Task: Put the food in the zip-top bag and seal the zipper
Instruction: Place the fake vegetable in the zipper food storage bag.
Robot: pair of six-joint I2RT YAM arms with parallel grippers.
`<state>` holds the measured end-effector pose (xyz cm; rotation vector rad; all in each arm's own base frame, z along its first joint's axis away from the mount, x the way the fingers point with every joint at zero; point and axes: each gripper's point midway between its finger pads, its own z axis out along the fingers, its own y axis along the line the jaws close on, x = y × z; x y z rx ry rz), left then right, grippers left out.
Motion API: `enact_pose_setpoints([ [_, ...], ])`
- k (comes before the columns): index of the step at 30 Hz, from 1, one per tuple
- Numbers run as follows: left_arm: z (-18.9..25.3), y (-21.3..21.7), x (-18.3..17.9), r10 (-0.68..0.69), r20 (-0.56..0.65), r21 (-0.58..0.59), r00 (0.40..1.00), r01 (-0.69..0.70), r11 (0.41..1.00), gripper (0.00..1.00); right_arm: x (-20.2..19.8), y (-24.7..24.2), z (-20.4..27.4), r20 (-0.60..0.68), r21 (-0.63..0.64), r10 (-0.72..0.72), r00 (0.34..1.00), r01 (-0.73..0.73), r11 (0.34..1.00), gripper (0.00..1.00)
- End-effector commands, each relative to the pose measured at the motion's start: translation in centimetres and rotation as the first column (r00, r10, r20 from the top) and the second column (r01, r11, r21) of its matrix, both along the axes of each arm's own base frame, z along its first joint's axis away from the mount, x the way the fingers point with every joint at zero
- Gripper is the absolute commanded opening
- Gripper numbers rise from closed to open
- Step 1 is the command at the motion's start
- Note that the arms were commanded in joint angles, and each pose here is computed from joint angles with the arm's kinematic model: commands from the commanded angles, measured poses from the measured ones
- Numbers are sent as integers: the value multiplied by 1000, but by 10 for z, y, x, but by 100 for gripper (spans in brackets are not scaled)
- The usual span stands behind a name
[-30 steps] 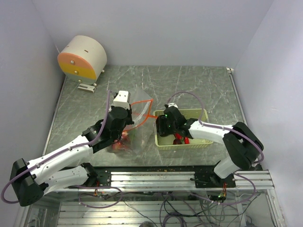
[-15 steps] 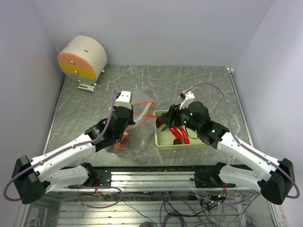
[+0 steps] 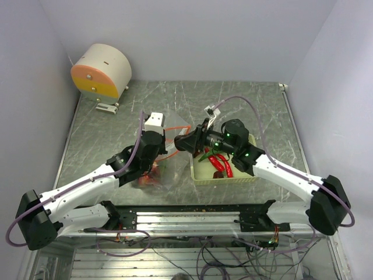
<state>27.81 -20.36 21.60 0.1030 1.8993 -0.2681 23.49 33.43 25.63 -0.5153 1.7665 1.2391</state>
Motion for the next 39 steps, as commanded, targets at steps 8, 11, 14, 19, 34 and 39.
enact_pose_setpoints([
  [8, 52, -22, -6, -87, 61, -183, 994, 97, 978, 7, 50, 9, -3, -8, 108, -211, 977, 211, 972, 20],
  [11, 66, -19, -10, -89, 78, -212, 993, 104, 972, 7, 63, -4, -14, 4, 43, -317, 948, 317, 948, 20],
  [14, 76, -18, -15, -98, 86, -250, 991, 116, 961, 7, 74, -15, -22, 30, -40, -413, 910, 414, 910, 24],
  [19, 83, -30, -24, -155, 98, -337, 983, 179, 924, 7, 78, -16, -27, 67, -138, -475, 878, 479, 867, 47],
  [34, 83, -62, -22, -220, 118, -472, 968, 250, 846, 7, 53, -10, 17, 177, -213, -450, 876, 480, 851, 100],
  [39, 76, -30, -13, -79, 109, -409, 991, 118, 905, 7, 36, -36, 40, 205, -197, -446, 871, 483, 853, 100],
])
